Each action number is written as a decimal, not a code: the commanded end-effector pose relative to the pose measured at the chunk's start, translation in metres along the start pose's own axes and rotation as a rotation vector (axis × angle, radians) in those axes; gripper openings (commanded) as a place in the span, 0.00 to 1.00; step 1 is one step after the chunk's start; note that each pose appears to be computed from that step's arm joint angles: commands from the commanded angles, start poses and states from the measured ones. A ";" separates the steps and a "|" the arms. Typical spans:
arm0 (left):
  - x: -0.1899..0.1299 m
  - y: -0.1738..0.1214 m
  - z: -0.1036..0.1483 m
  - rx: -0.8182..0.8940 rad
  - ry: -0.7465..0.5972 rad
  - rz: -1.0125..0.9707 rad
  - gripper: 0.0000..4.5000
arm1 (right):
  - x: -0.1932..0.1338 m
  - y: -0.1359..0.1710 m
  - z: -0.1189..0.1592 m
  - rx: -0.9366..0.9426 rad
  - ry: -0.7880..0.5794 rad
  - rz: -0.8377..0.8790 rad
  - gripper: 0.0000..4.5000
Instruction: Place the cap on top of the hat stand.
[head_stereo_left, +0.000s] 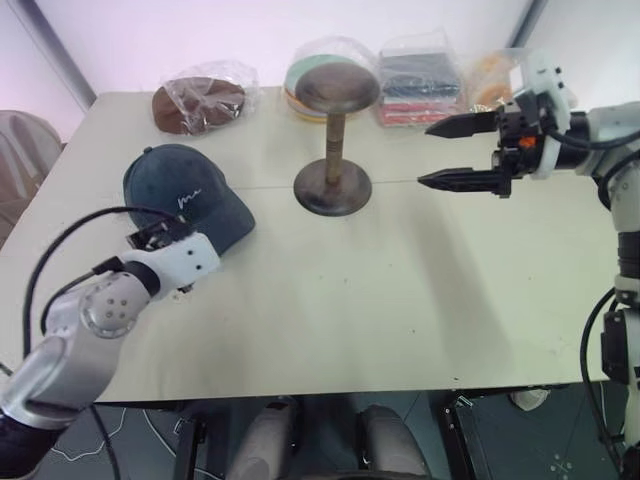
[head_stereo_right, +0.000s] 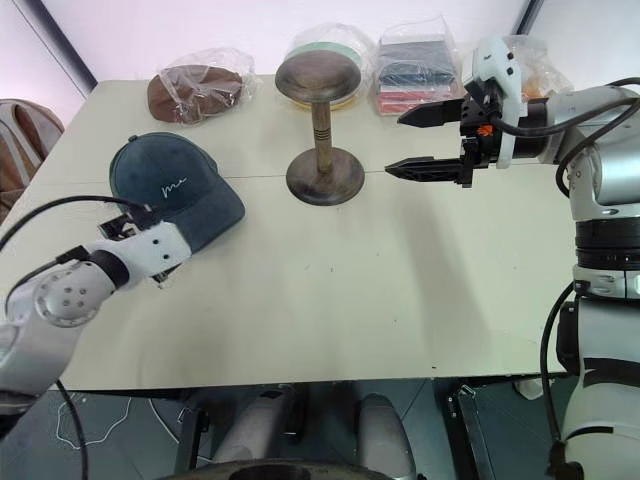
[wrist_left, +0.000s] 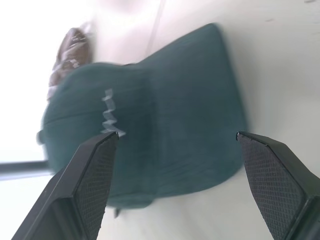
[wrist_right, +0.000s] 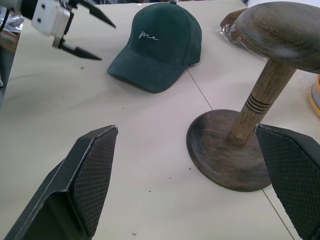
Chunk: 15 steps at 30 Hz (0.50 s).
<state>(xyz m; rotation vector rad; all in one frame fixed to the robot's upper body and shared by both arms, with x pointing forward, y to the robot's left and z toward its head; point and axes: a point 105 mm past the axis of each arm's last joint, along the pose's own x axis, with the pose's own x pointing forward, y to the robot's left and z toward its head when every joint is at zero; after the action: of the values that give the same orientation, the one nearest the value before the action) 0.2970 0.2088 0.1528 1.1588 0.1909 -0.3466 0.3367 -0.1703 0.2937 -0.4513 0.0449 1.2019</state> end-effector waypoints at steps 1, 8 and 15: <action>-0.001 -0.002 0.013 0.030 -0.042 0.009 0.88 | -0.006 0.001 0.022 -0.065 -0.035 -0.005 1.00; 0.006 -0.022 0.015 0.069 -0.031 -0.015 0.88 | -0.005 0.001 0.021 -0.065 -0.032 0.000 1.00; 0.018 -0.024 0.006 0.139 0.024 0.052 0.88 | -0.006 0.002 0.022 -0.067 -0.032 -0.004 1.00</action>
<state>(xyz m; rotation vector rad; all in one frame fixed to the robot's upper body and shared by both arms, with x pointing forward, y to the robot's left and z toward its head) 0.3017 0.1933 0.1175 1.2634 0.2163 -0.3442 0.3361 -0.1695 0.2959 -0.4498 0.0459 1.2061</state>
